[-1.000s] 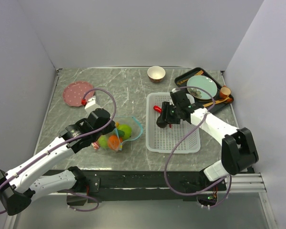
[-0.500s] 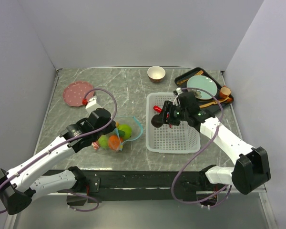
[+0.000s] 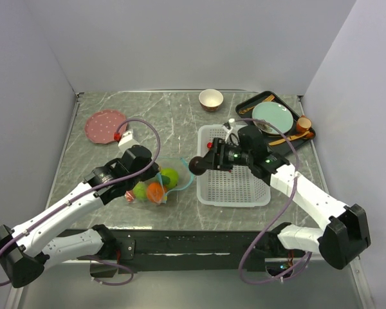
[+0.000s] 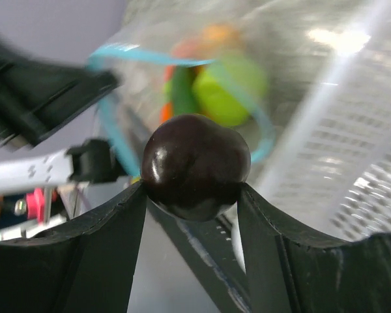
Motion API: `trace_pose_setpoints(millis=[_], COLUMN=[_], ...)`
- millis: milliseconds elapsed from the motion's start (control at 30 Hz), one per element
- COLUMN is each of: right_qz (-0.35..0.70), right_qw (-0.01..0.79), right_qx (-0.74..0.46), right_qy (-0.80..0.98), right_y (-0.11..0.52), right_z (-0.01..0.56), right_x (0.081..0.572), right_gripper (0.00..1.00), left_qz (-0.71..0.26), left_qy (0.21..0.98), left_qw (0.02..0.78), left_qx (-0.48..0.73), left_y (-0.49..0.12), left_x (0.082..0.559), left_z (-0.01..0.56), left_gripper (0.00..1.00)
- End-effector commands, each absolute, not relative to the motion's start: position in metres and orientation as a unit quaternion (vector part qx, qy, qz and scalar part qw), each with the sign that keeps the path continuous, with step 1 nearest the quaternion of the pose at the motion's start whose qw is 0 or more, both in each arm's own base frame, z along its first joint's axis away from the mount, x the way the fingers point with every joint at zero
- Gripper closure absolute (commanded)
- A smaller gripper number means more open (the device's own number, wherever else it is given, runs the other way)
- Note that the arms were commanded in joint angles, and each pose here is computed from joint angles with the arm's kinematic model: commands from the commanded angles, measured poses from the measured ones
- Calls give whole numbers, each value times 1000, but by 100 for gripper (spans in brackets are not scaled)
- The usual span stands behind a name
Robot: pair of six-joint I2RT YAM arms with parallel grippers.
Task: Place the food in the zip-top bag and seal the zipper
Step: Pick up the fake fruit from the bin, then place the fake fruit in the zipper food storage bag.
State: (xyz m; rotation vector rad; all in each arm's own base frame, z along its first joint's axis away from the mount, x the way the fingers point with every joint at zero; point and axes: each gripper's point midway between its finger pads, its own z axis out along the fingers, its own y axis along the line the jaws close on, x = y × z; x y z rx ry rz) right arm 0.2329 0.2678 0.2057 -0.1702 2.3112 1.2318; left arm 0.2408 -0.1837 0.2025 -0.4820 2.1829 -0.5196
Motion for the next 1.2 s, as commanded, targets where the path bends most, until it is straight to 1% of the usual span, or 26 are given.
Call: trace_pose_setpoints(millis=[0, 133, 333, 600, 800, 900, 1167], right_qz=[503, 520, 492, 439, 434, 424, 400], right_qw=[267, 256, 241, 259, 263, 275, 346], right_qx=[-136, -151, -167, -156, -134, -118, -72], right_qy=[810, 800, 820, 846, 851, 854, 846], right_y=[306, 325, 351, 376, 389, 388, 381], right_z=[244, 245, 230, 214, 206, 204, 218], right_x=[219, 209, 204, 220, 233, 241, 270], right_gripper=[52, 52, 53, 55, 56, 55, 55], left_qz=[-220, -219, -219, -217, -225, -222, -231], left_qy=[862, 861, 859, 853, 842, 838, 835], left_qw=[416, 418, 421, 430, 443, 449, 450], left_qx=[-189, -191, -194, -200, -210, -215, -216], left_y=[-191, -189, -186, -179, -172, -167, -169], left_x=[246, 246, 244, 242, 240, 239, 239], left_z=[211, 211, 212, 221, 234, 239, 242], left_gripper=[97, 96, 96, 96, 95, 95, 95])
